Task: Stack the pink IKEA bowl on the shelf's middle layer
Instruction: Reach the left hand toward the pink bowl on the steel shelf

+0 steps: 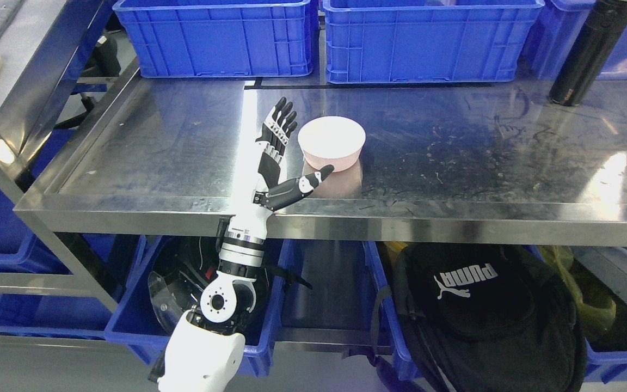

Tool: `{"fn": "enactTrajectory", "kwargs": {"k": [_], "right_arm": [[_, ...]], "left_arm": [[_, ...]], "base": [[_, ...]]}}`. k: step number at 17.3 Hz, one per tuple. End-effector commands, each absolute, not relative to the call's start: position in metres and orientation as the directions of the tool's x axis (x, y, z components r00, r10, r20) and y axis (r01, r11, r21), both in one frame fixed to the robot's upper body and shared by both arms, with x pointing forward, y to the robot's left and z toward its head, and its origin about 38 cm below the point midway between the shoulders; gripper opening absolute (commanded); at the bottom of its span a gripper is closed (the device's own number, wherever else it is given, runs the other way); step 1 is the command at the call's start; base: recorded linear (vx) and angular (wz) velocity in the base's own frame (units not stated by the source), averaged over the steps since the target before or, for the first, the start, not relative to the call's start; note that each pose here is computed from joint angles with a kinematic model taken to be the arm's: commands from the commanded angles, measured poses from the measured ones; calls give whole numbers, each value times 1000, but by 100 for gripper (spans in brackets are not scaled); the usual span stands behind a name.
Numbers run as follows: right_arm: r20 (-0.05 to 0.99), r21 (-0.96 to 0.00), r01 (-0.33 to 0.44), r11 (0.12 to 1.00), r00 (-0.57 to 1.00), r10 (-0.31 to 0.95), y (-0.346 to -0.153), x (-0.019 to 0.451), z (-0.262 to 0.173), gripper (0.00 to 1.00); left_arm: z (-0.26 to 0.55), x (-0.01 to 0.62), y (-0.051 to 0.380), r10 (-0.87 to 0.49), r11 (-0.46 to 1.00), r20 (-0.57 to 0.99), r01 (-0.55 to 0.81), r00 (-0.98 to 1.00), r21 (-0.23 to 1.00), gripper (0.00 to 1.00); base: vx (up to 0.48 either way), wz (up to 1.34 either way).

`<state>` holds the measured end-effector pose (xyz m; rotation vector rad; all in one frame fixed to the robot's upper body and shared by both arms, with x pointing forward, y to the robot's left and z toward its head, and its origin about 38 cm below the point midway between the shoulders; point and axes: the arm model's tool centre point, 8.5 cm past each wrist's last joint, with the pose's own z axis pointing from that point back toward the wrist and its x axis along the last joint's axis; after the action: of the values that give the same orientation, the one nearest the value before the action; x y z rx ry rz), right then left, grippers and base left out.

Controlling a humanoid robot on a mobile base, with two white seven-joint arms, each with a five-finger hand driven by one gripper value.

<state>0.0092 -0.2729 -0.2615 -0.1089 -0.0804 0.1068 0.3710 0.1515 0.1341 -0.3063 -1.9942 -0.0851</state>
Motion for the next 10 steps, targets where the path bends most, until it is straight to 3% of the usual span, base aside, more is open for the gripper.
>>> {"fn": "enactTrajectory", "kwargs": {"k": [1,4,7,10], "right_arm": [[66,-128,-102,986,992,112,-284,0,-261,100],[66,-128,-102,986,992,112,-284,0,-261,100],[66,-128,-102,986,992,112,-284,0,-261,100],[66,-128,-102,986,992,112,-284,0,-261,100]], "left_arm": [[139,379,205,77,993,896,111,-438,-31,100],[161,391,203,-22,992,865,96,-502,81,100],[217,419,230,-370,863,690,44,-622,503,100],[257,436,249,-599,611,453,-12,-660,791,99]], "base": [[-24,-188],[-29,-148],[-23,-119],[-7,-92]]}}
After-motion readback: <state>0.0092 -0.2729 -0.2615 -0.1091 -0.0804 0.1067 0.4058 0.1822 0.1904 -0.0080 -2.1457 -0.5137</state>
